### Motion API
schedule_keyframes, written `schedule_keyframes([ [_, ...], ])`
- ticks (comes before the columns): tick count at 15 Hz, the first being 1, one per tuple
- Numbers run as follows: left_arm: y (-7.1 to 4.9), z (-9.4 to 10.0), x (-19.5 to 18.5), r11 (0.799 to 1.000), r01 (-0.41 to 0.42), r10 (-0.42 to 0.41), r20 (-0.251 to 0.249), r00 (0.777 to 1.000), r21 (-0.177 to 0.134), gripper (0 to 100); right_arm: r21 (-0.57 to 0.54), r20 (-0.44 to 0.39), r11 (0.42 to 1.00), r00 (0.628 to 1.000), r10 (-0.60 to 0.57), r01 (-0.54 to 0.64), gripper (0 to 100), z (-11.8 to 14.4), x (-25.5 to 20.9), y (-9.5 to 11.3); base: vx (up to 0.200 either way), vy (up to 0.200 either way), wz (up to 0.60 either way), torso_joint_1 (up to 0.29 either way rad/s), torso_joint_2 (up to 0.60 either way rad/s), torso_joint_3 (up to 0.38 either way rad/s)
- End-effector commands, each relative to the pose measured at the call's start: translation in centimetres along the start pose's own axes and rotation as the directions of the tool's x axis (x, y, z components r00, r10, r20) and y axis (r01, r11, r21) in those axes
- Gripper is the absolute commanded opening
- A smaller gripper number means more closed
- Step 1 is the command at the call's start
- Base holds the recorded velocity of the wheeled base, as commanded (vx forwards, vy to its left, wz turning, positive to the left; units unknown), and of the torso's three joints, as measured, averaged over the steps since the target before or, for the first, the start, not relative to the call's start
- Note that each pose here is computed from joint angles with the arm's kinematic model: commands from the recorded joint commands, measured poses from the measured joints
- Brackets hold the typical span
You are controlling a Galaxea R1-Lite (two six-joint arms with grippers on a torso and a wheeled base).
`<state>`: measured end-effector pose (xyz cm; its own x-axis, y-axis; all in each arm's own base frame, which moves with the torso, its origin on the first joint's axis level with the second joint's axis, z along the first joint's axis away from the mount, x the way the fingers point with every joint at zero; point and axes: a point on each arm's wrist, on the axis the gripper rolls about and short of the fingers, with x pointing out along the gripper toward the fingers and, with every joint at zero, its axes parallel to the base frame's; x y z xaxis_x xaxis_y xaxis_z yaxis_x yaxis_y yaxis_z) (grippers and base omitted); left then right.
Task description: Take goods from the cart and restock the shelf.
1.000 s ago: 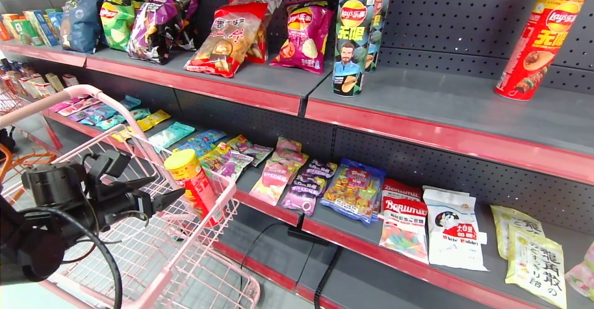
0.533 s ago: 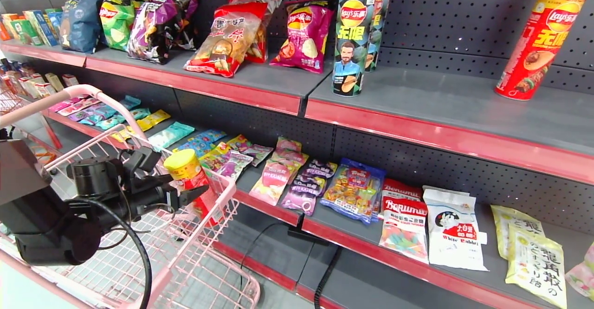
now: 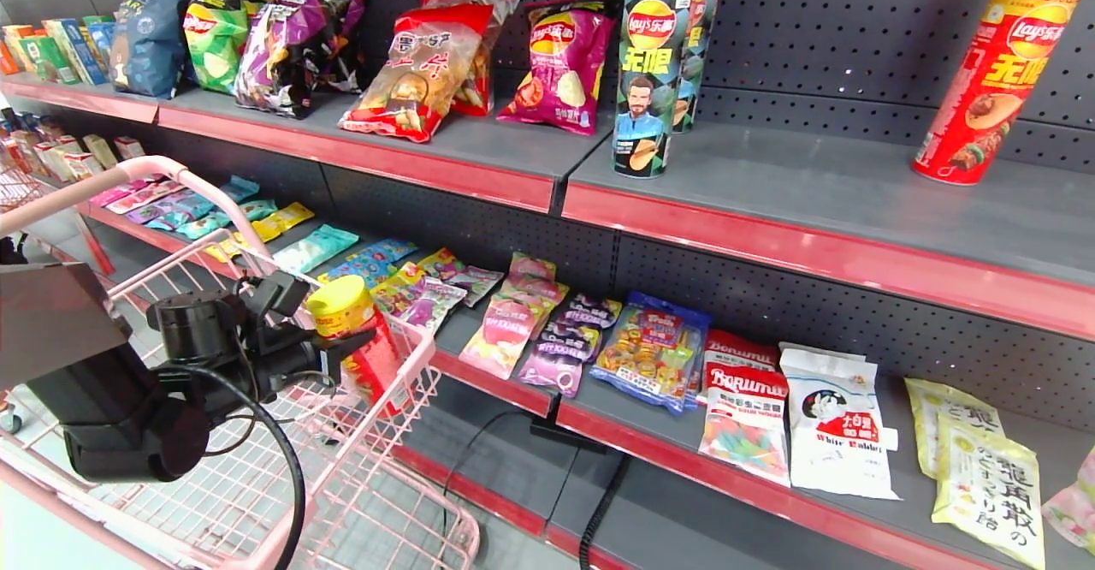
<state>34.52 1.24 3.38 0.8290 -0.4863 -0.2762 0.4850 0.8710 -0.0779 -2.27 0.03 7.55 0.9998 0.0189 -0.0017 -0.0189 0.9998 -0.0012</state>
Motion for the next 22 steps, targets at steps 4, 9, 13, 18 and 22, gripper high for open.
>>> schedule_keyframes([
  [4,-1.7,2.6,-3.4,0.998,-0.011,0.015,0.065,0.998,-0.062,0,0.000,0.000,1.000,1.000,0.001,-0.001,100,0.0,0.0,0.0,0.000,0.000,0.00,0.000,0.00,0.000],
  [9,-7.3,8.9,-14.5,0.997,-0.041,0.057,0.228,0.972,-0.072,0,0.000,0.000,1.000,1.000,0.003,-0.003,100,0.0,0.0,0.0,0.000,0.000,0.00,0.000,0.00,0.000],
  [13,-10.5,13.1,-22.0,0.983,-0.168,0.182,0.310,0.933,-0.072,0,-0.002,0.000,1.000,1.000,0.001,-0.001,100,0.0,0.0,0.0,0.000,0.000,0.00,0.000,0.00,0.000],
  [18,-12.8,13.3,-25.4,0.922,-0.367,0.388,0.336,0.858,-0.127,0,-0.002,0.000,1.000,1.000,-0.002,0.002,100,0.0,0.0,0.0,0.000,0.000,0.00,0.040,-0.14,-0.083],
  [22,-14.6,12.5,-27.4,0.915,-0.392,0.400,0.326,0.857,-0.094,0,0.000,0.000,1.000,1.000,-0.002,0.002,100,0.0,0.0,0.0,0.000,0.000,0.00,0.171,-0.49,-0.326],
])
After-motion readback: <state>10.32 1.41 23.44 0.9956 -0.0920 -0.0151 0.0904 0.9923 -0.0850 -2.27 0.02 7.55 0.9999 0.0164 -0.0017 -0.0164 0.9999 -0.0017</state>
